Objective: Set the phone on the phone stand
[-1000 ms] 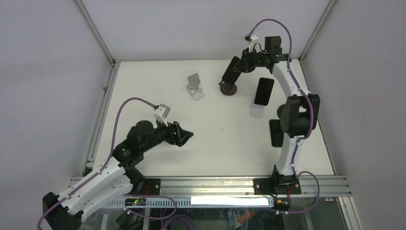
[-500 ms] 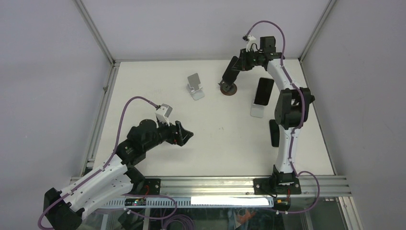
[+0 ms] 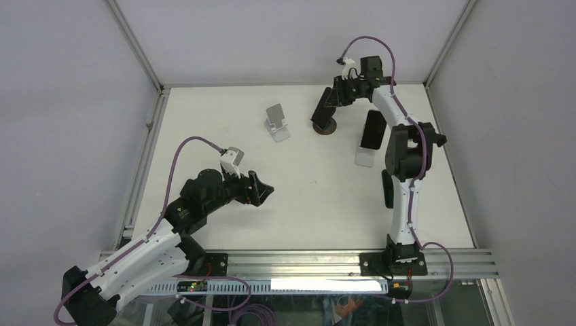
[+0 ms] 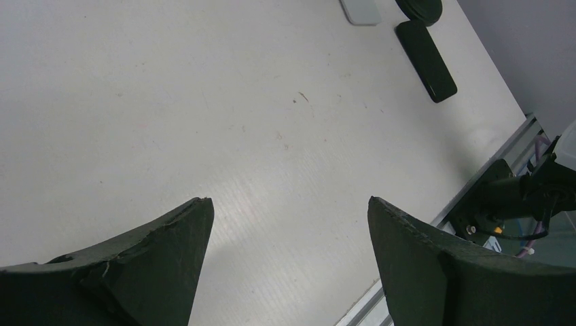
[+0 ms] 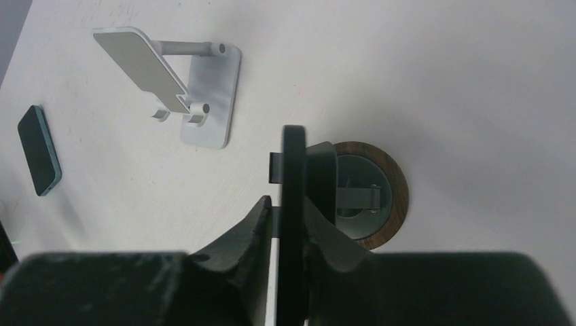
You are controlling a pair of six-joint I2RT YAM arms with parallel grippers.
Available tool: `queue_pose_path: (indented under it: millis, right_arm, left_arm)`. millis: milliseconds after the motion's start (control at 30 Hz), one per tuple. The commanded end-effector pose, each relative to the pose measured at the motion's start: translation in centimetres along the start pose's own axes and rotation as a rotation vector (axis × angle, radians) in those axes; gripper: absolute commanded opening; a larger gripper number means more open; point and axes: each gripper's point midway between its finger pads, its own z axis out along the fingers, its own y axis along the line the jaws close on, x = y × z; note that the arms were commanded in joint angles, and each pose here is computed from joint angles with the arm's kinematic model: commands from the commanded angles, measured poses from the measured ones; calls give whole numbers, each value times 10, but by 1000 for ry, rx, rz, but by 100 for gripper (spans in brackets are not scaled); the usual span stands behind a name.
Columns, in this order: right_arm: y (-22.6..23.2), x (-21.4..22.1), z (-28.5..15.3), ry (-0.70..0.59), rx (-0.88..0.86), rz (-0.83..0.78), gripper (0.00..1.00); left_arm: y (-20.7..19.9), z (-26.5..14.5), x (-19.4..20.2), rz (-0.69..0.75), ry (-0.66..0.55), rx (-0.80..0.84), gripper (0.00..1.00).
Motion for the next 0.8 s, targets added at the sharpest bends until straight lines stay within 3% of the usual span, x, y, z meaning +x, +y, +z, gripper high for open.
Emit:
queue_pose_path:
  millis: [0, 400, 567, 767]
  right_arm:
    - [4, -13, -5, -15, 23, -52, 27]
    - [0, -46, -34, -52, 147, -143, 80]
    - [0, -60, -53, -71, 210, -197, 90]
    - [6, -70, -74, -86, 242, -236, 91]
  left_arm:
    - [-3, -1, -17, -2, -48, 3, 86]
    - [-6, -6, -20, -32, -67, 15, 87]
    - [-6, -6, -20, -55, -70, 9, 87]
    - [-5, -7, -20, -83, -69, 2, 87]
